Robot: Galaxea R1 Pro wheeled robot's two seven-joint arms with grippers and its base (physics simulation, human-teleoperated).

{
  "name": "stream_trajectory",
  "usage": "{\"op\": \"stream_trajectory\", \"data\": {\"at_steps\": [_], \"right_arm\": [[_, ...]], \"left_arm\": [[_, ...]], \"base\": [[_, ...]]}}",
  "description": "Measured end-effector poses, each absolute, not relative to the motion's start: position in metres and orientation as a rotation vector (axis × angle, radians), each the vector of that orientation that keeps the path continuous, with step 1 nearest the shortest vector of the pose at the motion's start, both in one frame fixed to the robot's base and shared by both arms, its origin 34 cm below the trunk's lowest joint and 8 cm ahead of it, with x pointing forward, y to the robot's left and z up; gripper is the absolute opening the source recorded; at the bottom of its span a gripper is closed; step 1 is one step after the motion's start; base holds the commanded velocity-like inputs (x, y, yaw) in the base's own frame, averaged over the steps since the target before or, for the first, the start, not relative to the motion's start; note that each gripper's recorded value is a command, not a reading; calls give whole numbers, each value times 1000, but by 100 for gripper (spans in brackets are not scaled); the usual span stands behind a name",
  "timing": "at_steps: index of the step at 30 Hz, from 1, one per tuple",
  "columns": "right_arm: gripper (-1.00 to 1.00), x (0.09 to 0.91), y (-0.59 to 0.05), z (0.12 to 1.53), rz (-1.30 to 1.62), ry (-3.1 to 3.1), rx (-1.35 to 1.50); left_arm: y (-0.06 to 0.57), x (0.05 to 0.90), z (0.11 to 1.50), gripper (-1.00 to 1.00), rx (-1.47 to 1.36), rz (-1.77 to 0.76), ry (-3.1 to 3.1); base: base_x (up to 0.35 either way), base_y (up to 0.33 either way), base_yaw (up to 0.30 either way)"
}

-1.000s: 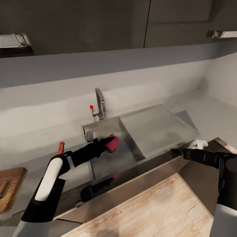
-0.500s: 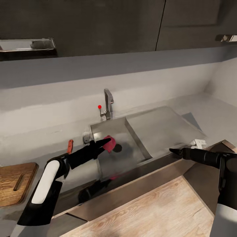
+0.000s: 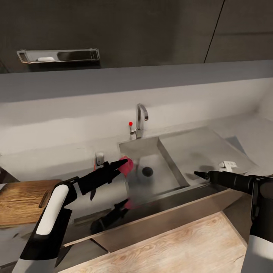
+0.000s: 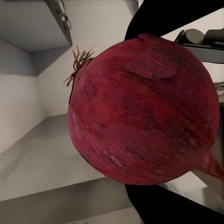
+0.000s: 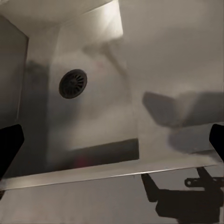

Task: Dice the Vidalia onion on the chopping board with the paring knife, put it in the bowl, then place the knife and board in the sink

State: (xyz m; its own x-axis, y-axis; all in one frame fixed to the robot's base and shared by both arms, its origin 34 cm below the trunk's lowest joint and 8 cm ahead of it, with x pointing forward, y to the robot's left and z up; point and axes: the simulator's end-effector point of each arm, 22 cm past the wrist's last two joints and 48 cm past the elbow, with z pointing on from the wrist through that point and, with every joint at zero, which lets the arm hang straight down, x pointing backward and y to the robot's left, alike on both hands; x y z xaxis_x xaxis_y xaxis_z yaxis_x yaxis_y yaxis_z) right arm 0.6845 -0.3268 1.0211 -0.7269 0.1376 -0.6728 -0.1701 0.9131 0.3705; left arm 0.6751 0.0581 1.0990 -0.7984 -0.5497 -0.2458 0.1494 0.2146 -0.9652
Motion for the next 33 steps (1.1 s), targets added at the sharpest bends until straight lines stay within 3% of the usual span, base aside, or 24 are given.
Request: {"op": "stream_trajectory", "data": {"at_steps": [19, 33], "right_arm": [[100, 684, -322, 1037, 539, 2293, -35], [100, 683, -319, 1050, 535, 2273, -51]], "left_arm": [[73, 675, 1118, -100, -381, -1634, 1878], [69, 672, 1128, -100, -356, -1621, 1879]], "base": [[0, 253, 79], [0, 26, 35]]}}
